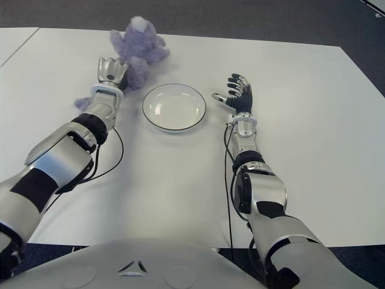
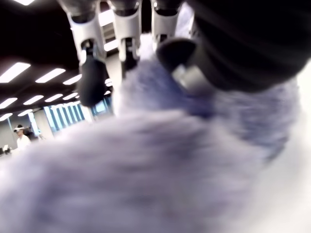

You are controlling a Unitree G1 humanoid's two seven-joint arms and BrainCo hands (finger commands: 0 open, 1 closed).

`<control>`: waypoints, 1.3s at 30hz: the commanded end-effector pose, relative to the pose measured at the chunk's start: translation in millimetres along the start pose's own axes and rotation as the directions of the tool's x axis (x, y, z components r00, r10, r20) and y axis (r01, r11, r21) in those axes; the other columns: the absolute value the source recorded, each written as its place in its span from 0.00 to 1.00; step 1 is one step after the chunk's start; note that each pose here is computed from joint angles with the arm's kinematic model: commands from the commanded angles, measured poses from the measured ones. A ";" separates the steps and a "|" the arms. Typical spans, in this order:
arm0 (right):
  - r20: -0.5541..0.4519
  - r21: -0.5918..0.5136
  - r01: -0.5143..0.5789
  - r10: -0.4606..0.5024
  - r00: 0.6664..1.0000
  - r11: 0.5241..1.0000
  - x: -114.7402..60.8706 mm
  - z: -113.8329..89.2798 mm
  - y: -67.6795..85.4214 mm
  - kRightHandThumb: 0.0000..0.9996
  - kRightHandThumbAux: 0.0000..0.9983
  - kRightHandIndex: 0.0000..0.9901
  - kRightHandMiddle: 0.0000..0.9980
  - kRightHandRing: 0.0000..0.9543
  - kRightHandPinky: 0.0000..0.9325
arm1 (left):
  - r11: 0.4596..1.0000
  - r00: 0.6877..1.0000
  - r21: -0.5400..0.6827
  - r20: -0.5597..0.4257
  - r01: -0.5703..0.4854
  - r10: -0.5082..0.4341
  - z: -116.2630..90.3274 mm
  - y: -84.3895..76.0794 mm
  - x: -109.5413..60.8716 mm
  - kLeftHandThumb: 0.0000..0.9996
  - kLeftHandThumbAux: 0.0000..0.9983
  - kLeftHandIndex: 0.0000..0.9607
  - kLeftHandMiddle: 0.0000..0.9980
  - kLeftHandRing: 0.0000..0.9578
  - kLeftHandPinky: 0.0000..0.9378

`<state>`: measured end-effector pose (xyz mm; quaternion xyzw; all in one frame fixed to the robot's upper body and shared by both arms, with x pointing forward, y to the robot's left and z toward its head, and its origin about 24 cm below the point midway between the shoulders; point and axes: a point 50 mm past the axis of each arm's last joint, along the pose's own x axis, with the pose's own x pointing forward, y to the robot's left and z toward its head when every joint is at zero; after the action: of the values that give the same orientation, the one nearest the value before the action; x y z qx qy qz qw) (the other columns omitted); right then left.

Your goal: Put the doll into the plate.

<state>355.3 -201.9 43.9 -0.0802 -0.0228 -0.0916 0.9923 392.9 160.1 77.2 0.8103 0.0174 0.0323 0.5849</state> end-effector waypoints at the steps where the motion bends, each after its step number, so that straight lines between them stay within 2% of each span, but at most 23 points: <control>1: -0.459 -0.003 -0.006 0.004 0.888 1.000 -96.1 -113.5 4.3 0.00 1.00 0.22 0.28 0.28 0.30 | 0.948 0.950 -0.062 0.012 0.313 -0.313 -5.9 -81.1 -43.3 0.91 0.66 0.41 0.51 0.64 0.84; 3: -0.457 -0.002 -0.006 0.005 0.889 1.000 -96.0 -113.3 4.9 0.00 1.00 0.22 0.28 0.28 0.30 | 0.947 0.949 -0.073 0.011 0.314 -0.314 -7.0 -80.8 -42.8 0.87 0.67 0.42 0.53 0.76 0.86; 9: -0.457 0.013 -0.006 0.011 0.889 1.000 -96.1 -113.2 6.2 0.00 1.00 0.22 0.28 0.28 0.31 | 0.949 0.954 -0.098 0.007 0.300 -0.301 -11.5 -77.0 -39.2 0.85 0.67 0.43 0.57 0.84 0.88; 13: -0.460 0.022 -0.007 0.016 0.888 1.000 -96.7 -113.6 6.8 0.00 1.00 0.22 0.28 0.28 0.30 | 0.955 0.961 -0.103 0.019 0.277 -0.277 -8.2 -74.1 -37.9 0.85 0.67 0.44 0.58 0.86 0.88; 15: -0.460 0.025 -0.008 0.018 0.888 1.000 -96.8 -113.7 7.1 0.00 1.00 0.22 0.28 0.28 0.30 | 0.965 0.970 -0.106 0.046 0.241 -0.237 -1.6 -66.3 -33.9 0.85 0.67 0.44 0.58 0.86 0.88; 17: -0.459 0.026 -0.008 0.019 0.888 1.000 -97.0 -113.7 7.3 0.00 1.00 0.21 0.27 0.27 0.29 | 0.971 0.976 -0.108 0.064 0.215 -0.209 2.2 -60.0 -30.5 0.77 0.69 0.45 0.73 0.87 0.88; 21: -0.459 0.030 -0.006 0.019 0.888 1.000 -97.5 -113.9 7.5 0.00 1.00 0.21 0.26 0.27 0.29 | 0.977 0.979 -0.090 0.084 0.192 -0.185 3.8 -54.6 -27.5 0.72 0.71 0.46 0.81 0.87 0.89; 24: -0.460 0.037 -0.001 0.018 0.888 0.999 -98.2 -114.3 8.1 0.00 1.00 0.21 0.26 0.27 0.30 | 0.982 0.981 -0.076 0.101 0.175 -0.167 3.8 -52.7 -26.5 0.71 0.71 0.46 0.83 0.87 0.89; 27: -0.461 0.057 0.012 0.016 0.887 0.998 -98.9 -114.7 8.5 0.00 1.00 0.21 0.27 0.27 0.30 | 0.996 0.983 -0.049 0.167 0.081 -0.072 6.6 -42.7 -23.1 0.70 0.71 0.46 0.82 0.86 0.86; 29: -0.462 0.062 0.014 0.016 0.887 0.998 -99.0 -114.7 8.5 0.00 1.00 0.22 0.27 0.28 0.30 | 0.998 0.982 -0.044 0.185 0.055 -0.046 7.4 -40.0 -22.4 0.70 0.71 0.46 0.81 0.85 0.86; 32: -0.464 0.081 0.023 0.017 0.886 0.996 -99.1 -114.9 8.7 0.00 1.00 0.22 0.27 0.28 0.30 | 0.998 0.963 -0.030 0.262 -0.055 0.061 17.1 -19.4 -18.8 0.69 0.71 0.46 0.81 0.84 0.86; 39: -0.462 0.099 0.029 0.020 0.886 0.995 -99.4 -114.7 10.6 0.01 1.00 0.22 0.28 0.27 0.30 | 0.992 0.936 -0.015 0.331 -0.123 0.121 12.3 0.7 -24.0 0.69 0.71 0.46 0.81 0.86 0.88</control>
<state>353.8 -210.2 45.4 -0.0529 -0.0297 -0.1068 0.9924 389.0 159.8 89.8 0.7913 -0.0966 0.0113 0.6036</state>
